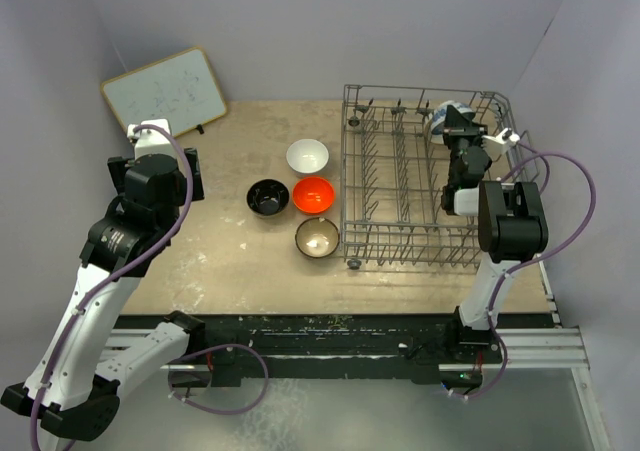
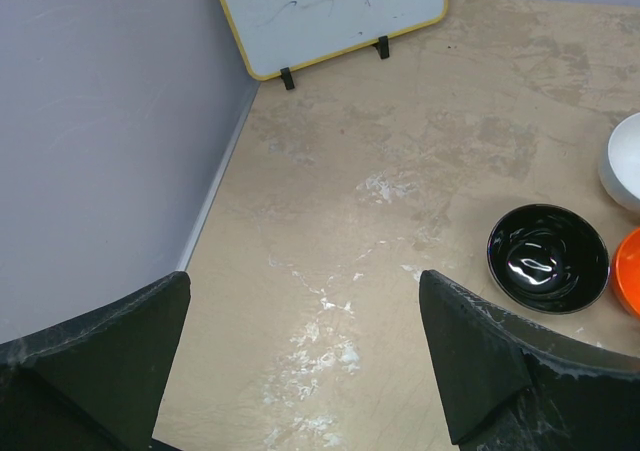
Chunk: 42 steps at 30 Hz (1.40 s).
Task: Load the bowls into the dish rack
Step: Place the bowl in the dish rack.
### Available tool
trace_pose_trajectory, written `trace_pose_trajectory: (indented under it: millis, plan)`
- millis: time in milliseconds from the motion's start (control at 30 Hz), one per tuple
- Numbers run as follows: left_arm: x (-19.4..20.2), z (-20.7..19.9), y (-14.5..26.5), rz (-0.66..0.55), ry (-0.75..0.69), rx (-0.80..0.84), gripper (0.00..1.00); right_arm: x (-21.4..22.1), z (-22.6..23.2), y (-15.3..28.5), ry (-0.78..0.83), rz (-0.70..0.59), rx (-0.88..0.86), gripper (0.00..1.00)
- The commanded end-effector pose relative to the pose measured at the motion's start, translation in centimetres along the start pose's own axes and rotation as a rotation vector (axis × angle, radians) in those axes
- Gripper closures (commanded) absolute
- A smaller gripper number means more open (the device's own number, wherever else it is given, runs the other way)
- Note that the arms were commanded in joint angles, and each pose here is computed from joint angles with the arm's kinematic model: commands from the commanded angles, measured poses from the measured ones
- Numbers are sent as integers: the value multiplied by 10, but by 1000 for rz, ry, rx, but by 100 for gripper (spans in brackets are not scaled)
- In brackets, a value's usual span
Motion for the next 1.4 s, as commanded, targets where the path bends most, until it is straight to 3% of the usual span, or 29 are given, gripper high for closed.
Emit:
trace_pose_trajectory:
  millis: [0, 200, 833, 1033, 1367]
  plan:
    - [-6, 2, 1, -41, 28, -11, 1, 4, 56, -2, -40, 19, -254, 100]
    - [-6, 1, 0, -41, 29, -6, 1, 1, 69, -4, -50, 6, -297, 100]
    - [-6, 0, -1, -42, 31, -3, 1, 7, 23, 8, -99, 33, -114, 100]
    - [-6, 2, 1, -48, 33, -5, 1, 1, 40, 15, -78, 21, -143, 100]
    - [-7, 7, 8, -61, 48, -2, 1, -1, 32, 7, -130, 11, 59, 100]
Point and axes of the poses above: each gripper's point midway between its finger pads, its own y axis back along the fingers, its own z axis along the line the jaws close on, x = y × z, the point moved 6 cm from there along y, back along the fingers, and after that the axes turned 14 degrees about -y, right-handed, at the moved point
